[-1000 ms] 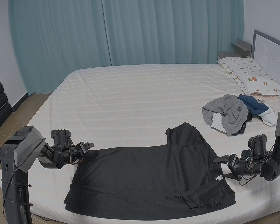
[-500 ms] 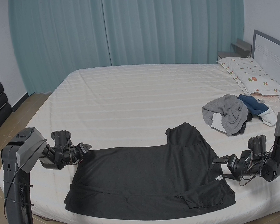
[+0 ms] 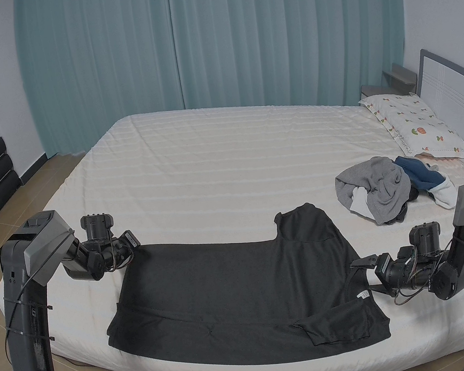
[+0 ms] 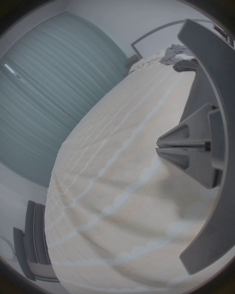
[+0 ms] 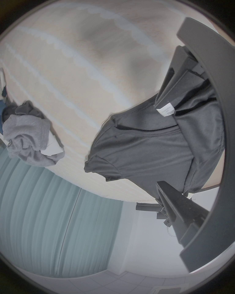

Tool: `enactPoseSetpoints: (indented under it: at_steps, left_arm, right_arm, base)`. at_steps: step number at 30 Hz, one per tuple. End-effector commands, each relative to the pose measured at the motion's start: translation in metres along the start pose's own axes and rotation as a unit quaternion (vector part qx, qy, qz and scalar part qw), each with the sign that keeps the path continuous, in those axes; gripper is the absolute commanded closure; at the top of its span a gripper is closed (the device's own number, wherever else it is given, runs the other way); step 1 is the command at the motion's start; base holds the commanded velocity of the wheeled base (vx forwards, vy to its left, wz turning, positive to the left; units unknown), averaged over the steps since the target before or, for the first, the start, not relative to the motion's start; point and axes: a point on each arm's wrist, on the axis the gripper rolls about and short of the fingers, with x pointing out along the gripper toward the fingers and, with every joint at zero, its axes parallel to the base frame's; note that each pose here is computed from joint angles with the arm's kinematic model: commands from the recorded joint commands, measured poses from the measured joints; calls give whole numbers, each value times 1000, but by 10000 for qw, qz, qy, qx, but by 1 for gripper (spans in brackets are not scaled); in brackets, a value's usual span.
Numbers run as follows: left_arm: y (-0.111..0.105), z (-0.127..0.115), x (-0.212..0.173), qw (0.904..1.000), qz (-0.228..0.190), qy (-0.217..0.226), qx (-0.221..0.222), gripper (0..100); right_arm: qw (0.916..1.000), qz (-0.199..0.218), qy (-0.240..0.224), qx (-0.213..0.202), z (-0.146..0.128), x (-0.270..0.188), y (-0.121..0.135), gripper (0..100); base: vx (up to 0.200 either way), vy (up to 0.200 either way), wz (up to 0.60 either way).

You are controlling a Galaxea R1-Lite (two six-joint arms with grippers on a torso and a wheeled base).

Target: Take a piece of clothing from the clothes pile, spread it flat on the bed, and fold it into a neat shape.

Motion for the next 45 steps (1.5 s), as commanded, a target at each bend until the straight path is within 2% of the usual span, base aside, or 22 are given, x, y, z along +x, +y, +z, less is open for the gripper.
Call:
enactPoseSetpoints:
  at_steps: [1, 5, 6, 10, 14, 15, 17, 22, 24, 25, 32, 45]
  left_arm:
    - [-2, 3, 0, 9992, -58, -183, -356, 100]
    - [-5, 4, -2, 9982, -80, -195, -560, 100]
    - [-4, 3, -2, 9981, -61, -182, -582, 100]
    - [1, -2, -1, 9981, 7, -121, -598, 100]
    - [3, -4, -3, 9981, 56, -83, -610, 100]
    - [3, -4, -3, 9981, 56, -83, -610, 100]
    - [6, -5, -3, 9980, 85, -69, -621, 100]
    - [7, -7, -3, 9980, 103, -34, -627, 100]
    - [7, -7, -3, 9980, 103, -34, -627, 100]
    - [6, -7, -4, 9980, 93, -36, -622, 100]
    - [7, -7, -3, 9980, 104, -45, -625, 100]
    - [9, -7, -2, 9979, 112, -43, -635, 100]
  right_arm:
    - [9994, 191, -188, -220, 7, 12, 16, 0]
    - [9984, 148, -434, -340, 12, 30, 26, 0]
    - [9969, 155, -649, -424, 18, 40, 34, 0]
    - [9934, 213, -1003, -522, 41, 61, 54, 0]
    - [9926, 33, -1060, -584, 70, 88, 72, 0]
    - [9926, 33, -1060, -584, 70, 88, 72, 0]
    - [9918, -85, -1011, -778, 83, 110, 77, 0]
    - [9817, -531, -1211, -1368, 95, 145, 63, 0]
    - [9817, -531, -1211, -1368, 95, 145, 63, 0]
    - [9774, -557, -1276, -1593, 101, 159, 56, 0]
    - [9744, -357, -1451, -1679, 111, 182, 56, 0]
    - [9732, -186, -1487, -1743, 113, 182, 60, 0]
  base:
    - [0, 0, 0]
    - [0, 0, 0]
    - [0, 0, 0]
    - [0, 0, 0]
    - [0, 0, 0]
    - [0, 0, 0]
    - [0, 0, 0]
    - [0, 0, 0]
    - [0, 0, 0]
    - [0, 0, 0]
    - [0, 0, 0]
    - [0, 0, 0]
